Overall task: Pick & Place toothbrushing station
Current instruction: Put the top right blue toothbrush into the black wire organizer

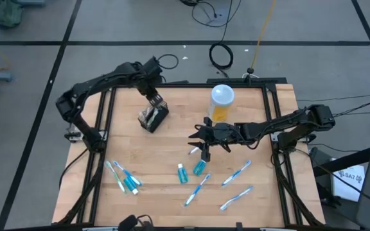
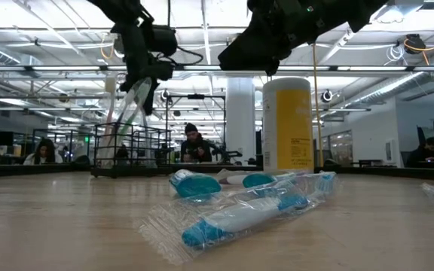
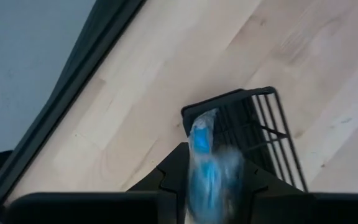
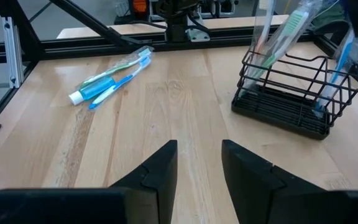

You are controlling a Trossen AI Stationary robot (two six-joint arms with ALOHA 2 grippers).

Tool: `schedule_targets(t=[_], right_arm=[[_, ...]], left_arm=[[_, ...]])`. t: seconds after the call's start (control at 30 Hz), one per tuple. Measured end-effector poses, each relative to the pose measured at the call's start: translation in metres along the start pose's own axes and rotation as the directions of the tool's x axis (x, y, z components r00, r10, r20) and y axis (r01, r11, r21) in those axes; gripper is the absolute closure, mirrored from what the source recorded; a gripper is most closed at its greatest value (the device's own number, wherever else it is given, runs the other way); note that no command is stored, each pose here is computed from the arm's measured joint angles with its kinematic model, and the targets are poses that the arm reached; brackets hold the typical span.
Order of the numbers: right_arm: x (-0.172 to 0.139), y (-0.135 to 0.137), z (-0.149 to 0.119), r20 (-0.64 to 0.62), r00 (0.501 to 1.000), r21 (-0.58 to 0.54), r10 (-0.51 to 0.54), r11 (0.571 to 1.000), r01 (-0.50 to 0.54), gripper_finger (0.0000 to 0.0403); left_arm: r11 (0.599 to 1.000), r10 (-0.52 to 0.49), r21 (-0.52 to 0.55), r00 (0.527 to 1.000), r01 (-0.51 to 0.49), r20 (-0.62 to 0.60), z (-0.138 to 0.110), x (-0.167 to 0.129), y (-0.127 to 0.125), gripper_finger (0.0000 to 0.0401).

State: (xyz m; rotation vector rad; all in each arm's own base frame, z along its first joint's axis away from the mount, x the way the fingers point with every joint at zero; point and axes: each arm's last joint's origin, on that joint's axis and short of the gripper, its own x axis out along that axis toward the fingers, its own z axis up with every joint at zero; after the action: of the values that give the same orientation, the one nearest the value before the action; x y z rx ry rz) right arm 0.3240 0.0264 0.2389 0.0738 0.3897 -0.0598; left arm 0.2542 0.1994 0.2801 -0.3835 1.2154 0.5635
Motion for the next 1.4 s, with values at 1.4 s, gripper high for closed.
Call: schedule_targets(t=[1.4], right_arm=[[0.0,0.0,0.0,-0.005,1.0,-0.011,-0.001,1.0,0.001,0.0287]], left_arm=[[0.898,0.009,0.439,0.999,-0.031,0.052,0.0,-0.01,-0.017,0.0297]])
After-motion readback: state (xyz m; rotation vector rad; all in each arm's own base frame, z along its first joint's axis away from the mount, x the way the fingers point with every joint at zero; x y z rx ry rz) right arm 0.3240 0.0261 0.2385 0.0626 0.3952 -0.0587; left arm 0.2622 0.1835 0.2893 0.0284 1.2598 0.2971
